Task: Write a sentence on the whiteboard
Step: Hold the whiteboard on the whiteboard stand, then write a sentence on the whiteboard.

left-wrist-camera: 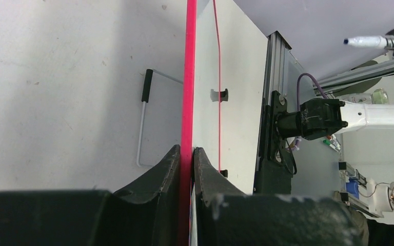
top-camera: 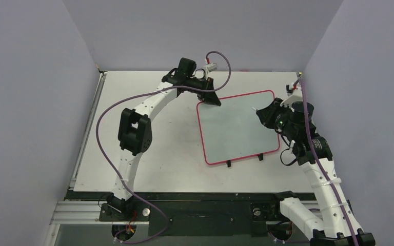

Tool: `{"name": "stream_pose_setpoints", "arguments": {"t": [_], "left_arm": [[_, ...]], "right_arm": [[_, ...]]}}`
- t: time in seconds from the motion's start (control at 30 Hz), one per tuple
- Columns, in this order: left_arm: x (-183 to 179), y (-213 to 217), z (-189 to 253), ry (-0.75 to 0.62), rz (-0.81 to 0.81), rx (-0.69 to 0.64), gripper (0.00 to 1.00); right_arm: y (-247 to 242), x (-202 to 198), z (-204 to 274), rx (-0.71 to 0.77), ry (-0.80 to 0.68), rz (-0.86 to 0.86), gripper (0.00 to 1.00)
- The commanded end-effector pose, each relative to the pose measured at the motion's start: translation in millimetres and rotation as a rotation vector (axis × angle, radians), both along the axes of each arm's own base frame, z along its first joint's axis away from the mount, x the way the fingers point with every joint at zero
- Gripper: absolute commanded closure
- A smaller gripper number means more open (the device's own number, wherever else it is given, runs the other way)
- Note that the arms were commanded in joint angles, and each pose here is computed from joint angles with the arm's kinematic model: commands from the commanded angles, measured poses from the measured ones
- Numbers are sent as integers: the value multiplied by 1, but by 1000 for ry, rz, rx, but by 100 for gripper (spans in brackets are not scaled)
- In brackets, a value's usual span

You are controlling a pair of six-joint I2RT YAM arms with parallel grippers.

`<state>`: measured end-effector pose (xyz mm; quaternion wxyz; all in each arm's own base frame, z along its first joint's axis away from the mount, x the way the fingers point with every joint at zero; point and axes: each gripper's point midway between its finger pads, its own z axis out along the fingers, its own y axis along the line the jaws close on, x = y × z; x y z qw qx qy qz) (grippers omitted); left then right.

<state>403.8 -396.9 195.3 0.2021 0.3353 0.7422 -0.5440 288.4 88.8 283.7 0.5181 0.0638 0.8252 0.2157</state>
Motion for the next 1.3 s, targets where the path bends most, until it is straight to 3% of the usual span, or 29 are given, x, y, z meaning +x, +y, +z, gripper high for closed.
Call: {"name": "stream_pose_setpoints", "arguments": {"t": [0.0, 0.53, 1.27], "left_arm": [[-2, -4, 34, -188, 12, -30, 100], [-20, 4, 45, -250, 10, -25, 100], [-49, 13, 43, -274, 17, -25, 100]], "right_arm": [[23, -3, 12, 19, -66, 79, 100], [88, -24, 2, -79, -98, 265, 100], [129, -26, 3, -99, -183, 289, 100]]}}
